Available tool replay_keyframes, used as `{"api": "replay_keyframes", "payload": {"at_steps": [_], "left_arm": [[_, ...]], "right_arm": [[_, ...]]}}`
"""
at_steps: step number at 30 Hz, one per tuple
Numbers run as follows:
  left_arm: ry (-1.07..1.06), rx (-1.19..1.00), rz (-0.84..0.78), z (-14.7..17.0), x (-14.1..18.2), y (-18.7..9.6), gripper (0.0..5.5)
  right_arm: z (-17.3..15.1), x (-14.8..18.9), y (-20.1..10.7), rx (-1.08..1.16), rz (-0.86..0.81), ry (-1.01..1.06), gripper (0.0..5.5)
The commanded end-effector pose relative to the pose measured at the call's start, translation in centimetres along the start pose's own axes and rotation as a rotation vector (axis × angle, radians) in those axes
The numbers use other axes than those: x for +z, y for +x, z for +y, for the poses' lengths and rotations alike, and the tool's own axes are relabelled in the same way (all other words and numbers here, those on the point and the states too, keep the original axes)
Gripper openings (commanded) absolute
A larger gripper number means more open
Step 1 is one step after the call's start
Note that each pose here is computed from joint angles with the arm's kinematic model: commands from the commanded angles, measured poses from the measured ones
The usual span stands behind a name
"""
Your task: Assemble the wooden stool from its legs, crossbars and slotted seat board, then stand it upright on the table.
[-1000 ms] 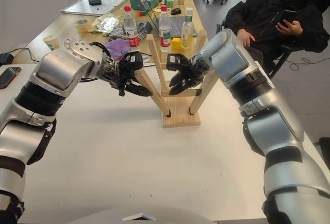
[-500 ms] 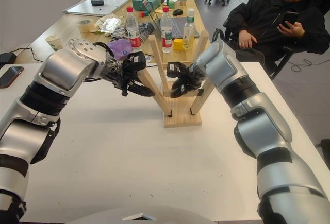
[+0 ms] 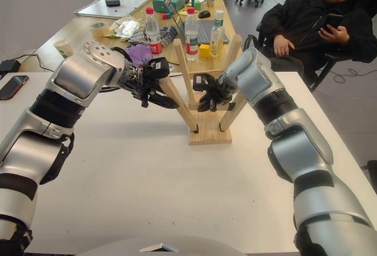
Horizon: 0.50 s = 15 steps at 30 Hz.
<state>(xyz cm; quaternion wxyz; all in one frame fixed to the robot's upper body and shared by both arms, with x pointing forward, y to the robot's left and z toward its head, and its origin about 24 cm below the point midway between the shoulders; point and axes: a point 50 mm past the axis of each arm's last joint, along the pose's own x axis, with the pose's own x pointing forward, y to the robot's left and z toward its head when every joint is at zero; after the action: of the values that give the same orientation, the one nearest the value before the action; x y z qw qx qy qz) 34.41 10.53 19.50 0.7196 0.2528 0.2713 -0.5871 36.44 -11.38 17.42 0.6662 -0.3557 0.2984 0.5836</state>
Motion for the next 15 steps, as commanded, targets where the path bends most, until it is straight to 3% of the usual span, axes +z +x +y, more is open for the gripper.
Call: {"api": "replay_keyframes", "payload": {"at_steps": [1,15], "left_arm": [[-0.148,-0.041,0.233,-0.8,-6.0,4.3,2.04],[-0.059,-0.091,0.316,-1.0,-4.6,6.2,2.04]], "right_arm": [[0.5,-0.5,0.9,0.035,-0.002,0.019,0.48],[0.7,-0.6,1.1,0.045,-0.018,0.041,0.47]]}}
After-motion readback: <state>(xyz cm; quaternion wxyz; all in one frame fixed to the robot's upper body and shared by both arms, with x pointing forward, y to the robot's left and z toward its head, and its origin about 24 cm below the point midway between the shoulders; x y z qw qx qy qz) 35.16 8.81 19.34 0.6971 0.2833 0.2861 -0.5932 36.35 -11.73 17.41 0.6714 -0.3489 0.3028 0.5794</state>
